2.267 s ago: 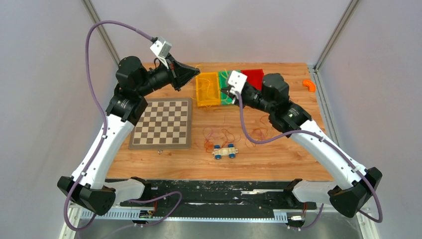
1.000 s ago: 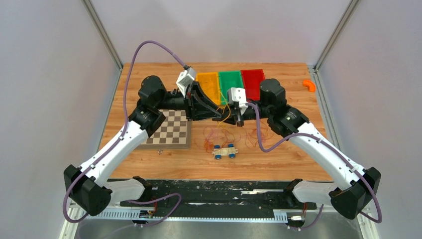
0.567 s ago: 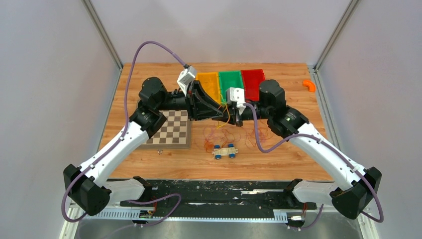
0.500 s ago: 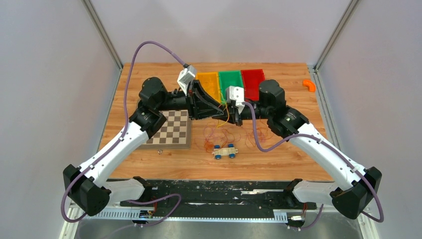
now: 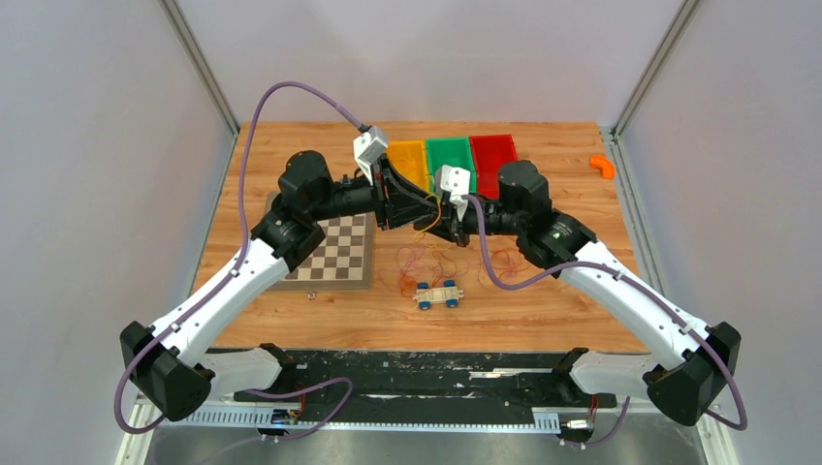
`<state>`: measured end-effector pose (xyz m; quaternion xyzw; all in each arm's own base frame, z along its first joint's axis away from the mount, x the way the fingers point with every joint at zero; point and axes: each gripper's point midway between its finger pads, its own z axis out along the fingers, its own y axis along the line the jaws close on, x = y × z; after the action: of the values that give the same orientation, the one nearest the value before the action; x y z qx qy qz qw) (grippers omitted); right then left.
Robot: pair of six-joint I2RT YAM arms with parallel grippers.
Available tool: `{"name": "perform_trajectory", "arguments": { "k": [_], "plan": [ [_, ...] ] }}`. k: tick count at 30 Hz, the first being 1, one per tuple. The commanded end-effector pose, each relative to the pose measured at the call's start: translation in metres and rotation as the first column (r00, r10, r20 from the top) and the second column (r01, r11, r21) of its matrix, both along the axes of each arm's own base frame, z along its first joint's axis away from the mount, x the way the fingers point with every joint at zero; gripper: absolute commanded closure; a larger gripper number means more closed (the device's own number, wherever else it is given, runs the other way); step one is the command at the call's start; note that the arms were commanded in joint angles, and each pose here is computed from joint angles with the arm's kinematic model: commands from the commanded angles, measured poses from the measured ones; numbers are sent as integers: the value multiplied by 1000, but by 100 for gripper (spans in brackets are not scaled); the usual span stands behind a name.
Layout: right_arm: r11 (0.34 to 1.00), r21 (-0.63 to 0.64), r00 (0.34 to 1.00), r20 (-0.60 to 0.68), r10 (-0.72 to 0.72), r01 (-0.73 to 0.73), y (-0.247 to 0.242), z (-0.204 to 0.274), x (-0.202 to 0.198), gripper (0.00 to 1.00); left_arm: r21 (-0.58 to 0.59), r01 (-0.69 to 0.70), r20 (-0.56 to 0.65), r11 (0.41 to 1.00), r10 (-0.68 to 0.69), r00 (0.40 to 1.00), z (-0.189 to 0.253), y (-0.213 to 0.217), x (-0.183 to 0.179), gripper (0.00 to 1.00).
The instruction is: Untangle the cables
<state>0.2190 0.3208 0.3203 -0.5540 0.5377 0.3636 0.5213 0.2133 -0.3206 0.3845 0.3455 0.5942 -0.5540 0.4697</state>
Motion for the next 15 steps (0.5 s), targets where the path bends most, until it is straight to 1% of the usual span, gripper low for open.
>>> {"name": "perform_trajectory", "arguments": {
  "k": [1, 2, 4, 5, 6, 8, 12, 15],
  "plan": [
    [986, 126, 989, 118, 90, -105, 11, 47, -23, 100, 63, -62, 11, 996, 62, 998, -14, -3, 11, 64],
    [986, 128, 989, 117, 90, -105, 11, 47, -23, 100, 68, -62, 11, 996, 61, 998, -15, -3, 11, 65],
    [986, 129, 989, 120, 92, -107, 11, 47, -23, 100, 67, -51, 14, 996, 51, 999, -16, -2, 9, 84],
    [986, 129, 989, 121, 91, -107, 11, 47, -23, 100, 67, -35, 10, 997, 34, 999, -16, -3, 6, 88],
    [986, 130, 989, 119, 88, -104, 10, 47, -23, 100, 62, -24, 13, 998, 23, 1000, -15, -3, 4, 96],
    [988, 128, 990, 117, 74, -89, 10, 46, -20, 100, 46, 15, 10, 999, -16, 1000, -13, -4, -4, 100],
    [990, 126, 991, 118, 55, -70, 3, 43, -20, 100, -6, 64, 14, 998, -64, 998, -2, -2, -15, 100],
    [992, 119, 994, 105, 35, -48, -4, 39, -19, 93, -47, 55, 2, 997, -55, 998, 8, 6, -11, 100]
  ]
}}
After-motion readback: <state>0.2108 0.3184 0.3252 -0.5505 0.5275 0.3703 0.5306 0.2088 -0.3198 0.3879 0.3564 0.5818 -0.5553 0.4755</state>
